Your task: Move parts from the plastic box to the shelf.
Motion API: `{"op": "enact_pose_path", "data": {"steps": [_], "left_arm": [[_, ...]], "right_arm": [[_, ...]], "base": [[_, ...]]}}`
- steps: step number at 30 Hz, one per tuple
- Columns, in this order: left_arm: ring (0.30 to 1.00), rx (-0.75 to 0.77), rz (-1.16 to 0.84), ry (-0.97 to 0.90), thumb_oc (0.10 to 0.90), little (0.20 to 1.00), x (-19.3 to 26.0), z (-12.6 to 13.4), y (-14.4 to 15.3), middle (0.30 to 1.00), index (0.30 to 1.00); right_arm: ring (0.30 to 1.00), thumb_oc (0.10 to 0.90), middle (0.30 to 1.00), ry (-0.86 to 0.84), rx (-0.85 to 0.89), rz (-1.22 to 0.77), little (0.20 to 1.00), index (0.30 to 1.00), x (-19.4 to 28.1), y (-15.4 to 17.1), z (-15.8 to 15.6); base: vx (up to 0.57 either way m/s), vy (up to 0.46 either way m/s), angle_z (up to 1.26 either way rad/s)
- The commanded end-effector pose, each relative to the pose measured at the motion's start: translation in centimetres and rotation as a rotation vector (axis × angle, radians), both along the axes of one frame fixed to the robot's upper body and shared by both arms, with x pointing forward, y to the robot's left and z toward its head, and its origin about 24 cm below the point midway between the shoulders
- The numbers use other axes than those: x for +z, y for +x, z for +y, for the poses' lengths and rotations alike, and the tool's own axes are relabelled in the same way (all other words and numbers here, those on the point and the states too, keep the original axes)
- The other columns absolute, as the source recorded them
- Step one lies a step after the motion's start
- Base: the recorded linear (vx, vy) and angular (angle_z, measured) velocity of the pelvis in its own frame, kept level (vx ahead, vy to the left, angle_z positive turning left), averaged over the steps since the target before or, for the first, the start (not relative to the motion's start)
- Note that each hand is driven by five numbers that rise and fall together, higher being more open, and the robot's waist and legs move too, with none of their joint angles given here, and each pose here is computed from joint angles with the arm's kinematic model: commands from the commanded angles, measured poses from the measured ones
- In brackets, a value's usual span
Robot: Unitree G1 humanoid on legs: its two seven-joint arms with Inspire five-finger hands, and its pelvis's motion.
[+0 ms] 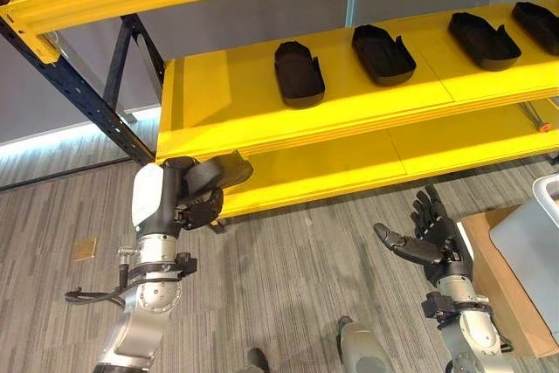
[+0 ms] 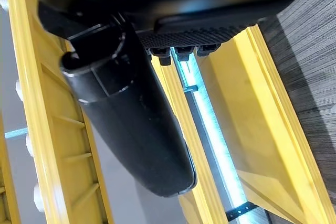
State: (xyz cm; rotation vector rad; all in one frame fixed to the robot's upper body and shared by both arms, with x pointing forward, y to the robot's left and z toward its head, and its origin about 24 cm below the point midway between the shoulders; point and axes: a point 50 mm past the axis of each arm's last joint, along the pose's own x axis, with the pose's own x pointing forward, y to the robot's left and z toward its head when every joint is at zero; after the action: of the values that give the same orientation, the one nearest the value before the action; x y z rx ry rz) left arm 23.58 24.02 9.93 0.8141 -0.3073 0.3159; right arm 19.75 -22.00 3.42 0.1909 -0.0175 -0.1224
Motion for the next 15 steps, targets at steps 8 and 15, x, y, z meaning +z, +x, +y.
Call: {"op": "enact_pose_path", "data": {"steps": [8,15], "left_arm": [[0.3,-0.009,-0.367,0.059,0.4,0.3,7.1,0.4,-0.2,0.3,0.3],[0.3,0.016,-0.451,0.059,0.4,0.3,8.6,0.5,-0.2,0.3,0.3]], "right_arm": [[1.0,0.9,1.0,-0.048,0.019,-0.189,1.0,1.0,3.4,0.8,-0.1],[1.0,0.9,1.0,-0.045,0.024,-0.181,1.0,1.0,3.2,0.7,0.1]], "base": [[0.03,0.043,-0.07],[0.0,0.0,0.0]]}}
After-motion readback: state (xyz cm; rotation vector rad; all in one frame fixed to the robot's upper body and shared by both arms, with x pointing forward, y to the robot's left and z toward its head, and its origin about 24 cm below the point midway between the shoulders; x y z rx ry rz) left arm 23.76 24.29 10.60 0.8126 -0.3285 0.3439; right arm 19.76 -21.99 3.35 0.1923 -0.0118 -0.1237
